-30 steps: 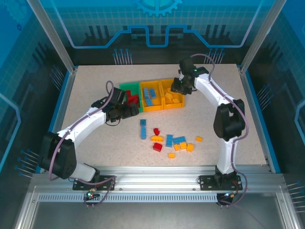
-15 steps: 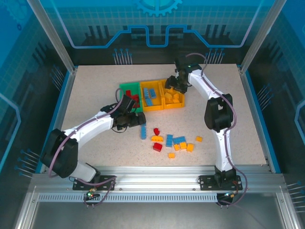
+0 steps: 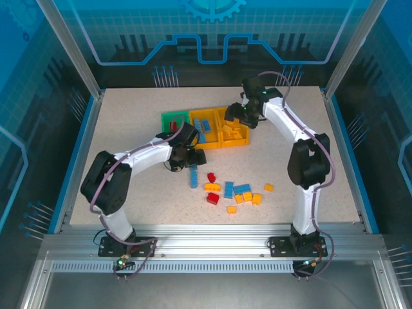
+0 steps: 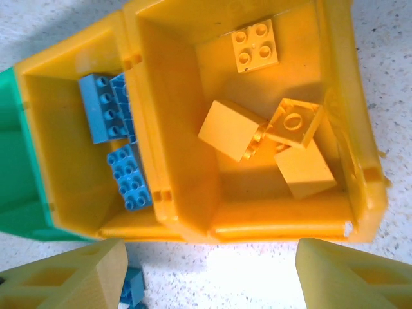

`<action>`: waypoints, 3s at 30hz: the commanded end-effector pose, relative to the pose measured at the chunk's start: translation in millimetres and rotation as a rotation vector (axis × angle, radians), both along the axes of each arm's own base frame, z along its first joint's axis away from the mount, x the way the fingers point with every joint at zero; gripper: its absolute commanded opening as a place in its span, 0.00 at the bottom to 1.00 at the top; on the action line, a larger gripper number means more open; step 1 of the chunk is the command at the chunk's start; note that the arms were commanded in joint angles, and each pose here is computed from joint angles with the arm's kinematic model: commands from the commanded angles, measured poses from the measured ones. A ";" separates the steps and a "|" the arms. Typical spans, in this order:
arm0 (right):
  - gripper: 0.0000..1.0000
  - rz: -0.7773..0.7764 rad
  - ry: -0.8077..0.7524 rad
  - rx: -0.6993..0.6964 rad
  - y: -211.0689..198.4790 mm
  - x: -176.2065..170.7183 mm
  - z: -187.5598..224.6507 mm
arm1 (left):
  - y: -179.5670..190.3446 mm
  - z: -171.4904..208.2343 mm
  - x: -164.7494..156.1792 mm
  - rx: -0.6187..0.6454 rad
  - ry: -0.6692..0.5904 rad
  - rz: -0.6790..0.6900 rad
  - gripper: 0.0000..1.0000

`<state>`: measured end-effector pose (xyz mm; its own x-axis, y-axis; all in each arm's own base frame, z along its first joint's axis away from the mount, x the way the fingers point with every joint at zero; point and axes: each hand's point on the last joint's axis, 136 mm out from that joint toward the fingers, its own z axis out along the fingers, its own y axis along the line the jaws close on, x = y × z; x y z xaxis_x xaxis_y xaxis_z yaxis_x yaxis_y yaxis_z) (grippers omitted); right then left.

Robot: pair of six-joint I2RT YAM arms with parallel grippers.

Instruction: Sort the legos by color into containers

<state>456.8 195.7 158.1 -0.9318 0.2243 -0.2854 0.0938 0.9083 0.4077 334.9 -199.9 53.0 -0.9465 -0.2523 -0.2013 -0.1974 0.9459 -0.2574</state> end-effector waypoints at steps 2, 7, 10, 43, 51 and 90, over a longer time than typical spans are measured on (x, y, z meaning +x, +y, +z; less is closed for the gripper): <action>0.72 -0.027 -0.061 0.016 -15.3 -13.9 26.7 | -3.4 -10.3 3.0 0.050 0.048 -0.042 0.82; 0.74 -0.054 -0.085 0.010 -36.2 -27.6 38.3 | -8.0 -23.2 7.7 0.074 0.077 -0.069 0.70; 0.75 -0.075 -0.088 0.003 -49.2 -35.3 39.6 | -8.6 -29.3 7.8 0.093 0.095 -0.070 0.55; 0.75 -0.194 0.401 -0.194 -118.5 -223.4 -106.7 | -23.0 75.8 156.9 0.012 -0.186 -0.071 0.42; 0.74 -0.175 0.469 -0.204 -111.9 -231.1 -125.3 | -22.0 71.9 153.4 0.000 -0.171 -0.057 0.69; 0.31 0.001 0.104 -0.117 -24.8 -2.4 -26.4 | 31.7 46.3 -19.0 0.013 -0.096 0.024 0.99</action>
<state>451.3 167.8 157.9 -0.9296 0.1996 -0.3097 0.1060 0.9499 0.2940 323.7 -167.9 96.6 -0.9241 -0.2445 -0.2935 -0.1709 0.9518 -0.2548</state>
